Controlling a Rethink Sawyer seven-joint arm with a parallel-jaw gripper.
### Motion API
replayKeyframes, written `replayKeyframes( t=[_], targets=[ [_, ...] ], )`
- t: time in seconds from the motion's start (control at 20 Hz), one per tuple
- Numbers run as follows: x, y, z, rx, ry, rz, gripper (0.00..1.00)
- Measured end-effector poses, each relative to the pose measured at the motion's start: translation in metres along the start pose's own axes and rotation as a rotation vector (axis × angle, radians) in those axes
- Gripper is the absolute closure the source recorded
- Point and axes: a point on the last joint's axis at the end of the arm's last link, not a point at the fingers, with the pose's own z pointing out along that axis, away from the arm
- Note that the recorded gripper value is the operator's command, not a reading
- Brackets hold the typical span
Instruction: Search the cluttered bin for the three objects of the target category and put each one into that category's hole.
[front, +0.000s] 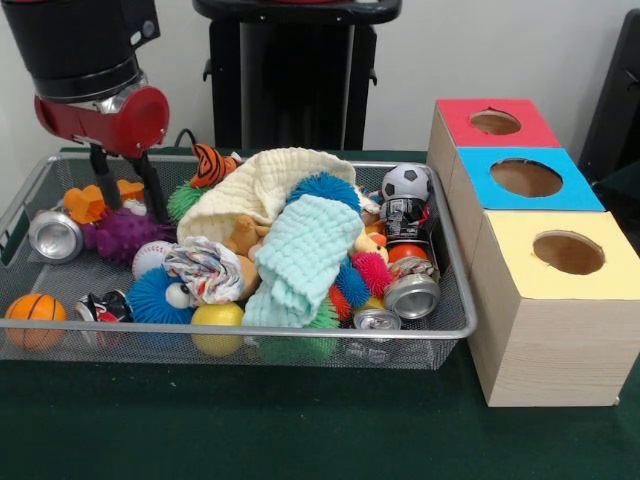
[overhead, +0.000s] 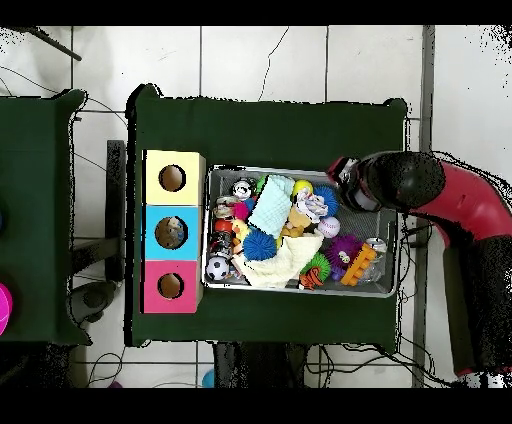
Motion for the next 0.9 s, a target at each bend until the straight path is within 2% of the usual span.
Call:
replayKeyframes(
  t=[0.2, 0.5, 0.9],
  targets=[
    [0.001, -0.025, 0.005, 0.008, -0.009, 0.016, 0.0],
    [0.004, -0.079, 0.017, 0.042, -0.034, 0.034, 0.0],
    [0.023, -0.131, 0.04, 0.085, -0.063, 0.017, 0.0]
  ],
)
